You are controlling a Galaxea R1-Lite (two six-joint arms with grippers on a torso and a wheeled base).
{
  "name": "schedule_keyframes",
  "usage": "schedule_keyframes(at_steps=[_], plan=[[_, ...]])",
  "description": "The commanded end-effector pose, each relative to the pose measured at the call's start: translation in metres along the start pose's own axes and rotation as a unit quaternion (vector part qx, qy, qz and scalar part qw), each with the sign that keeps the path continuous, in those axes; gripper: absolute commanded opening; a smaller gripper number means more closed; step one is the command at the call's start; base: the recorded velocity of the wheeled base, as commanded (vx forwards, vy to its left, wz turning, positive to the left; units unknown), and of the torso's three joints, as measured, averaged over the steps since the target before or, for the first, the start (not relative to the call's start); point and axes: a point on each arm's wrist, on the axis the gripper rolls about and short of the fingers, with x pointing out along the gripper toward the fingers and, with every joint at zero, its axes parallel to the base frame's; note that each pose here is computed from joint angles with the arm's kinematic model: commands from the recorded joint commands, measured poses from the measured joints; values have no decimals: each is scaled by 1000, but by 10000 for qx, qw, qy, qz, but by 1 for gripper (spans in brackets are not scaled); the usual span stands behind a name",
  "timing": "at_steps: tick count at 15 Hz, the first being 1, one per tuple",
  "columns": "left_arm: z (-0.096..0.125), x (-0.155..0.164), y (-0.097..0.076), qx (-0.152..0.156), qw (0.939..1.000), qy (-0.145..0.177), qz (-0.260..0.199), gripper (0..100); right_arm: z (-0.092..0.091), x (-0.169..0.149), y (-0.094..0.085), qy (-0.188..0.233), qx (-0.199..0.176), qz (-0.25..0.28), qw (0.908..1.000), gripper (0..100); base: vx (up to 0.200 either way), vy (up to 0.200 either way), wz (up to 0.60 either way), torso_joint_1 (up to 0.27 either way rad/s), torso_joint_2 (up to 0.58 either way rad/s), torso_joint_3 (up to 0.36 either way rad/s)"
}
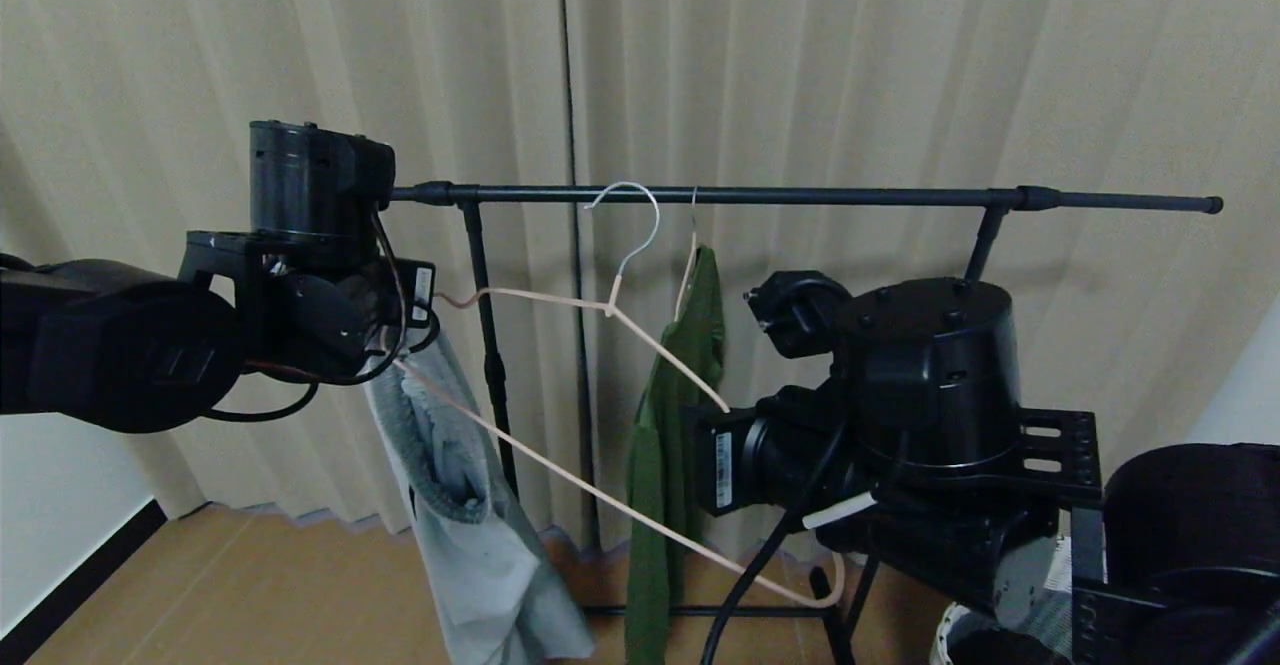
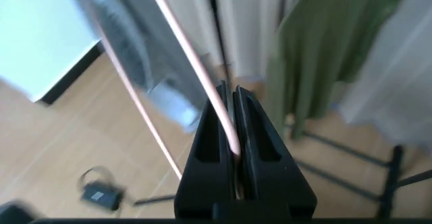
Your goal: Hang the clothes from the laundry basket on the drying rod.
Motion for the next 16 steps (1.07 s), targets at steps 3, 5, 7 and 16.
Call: schedule_keyframes(at_steps=[3, 5, 7, 16], plan=[[-3, -1, 0, 122, 9999, 50, 31, 0, 5, 39, -3, -129, -107, -469, 9988, 0, 0, 0, 0, 0, 0, 0], [-4, -3, -3, 180, 9998, 45, 13, 0, 7, 50, 0, -170, -86, -493, 9986, 0, 0, 0, 0, 0, 0, 0], [-3, -7, -9, 191, 9998, 4, 102, 0, 8, 63, 6, -234, -79, -493, 9985, 0, 0, 0, 0, 0, 0, 0], [-2, -1, -5, 177, 9996, 40, 207, 0, 5, 48, -6, -145, -246, -728, 9969, 0, 0, 0, 0, 0, 0, 0]])
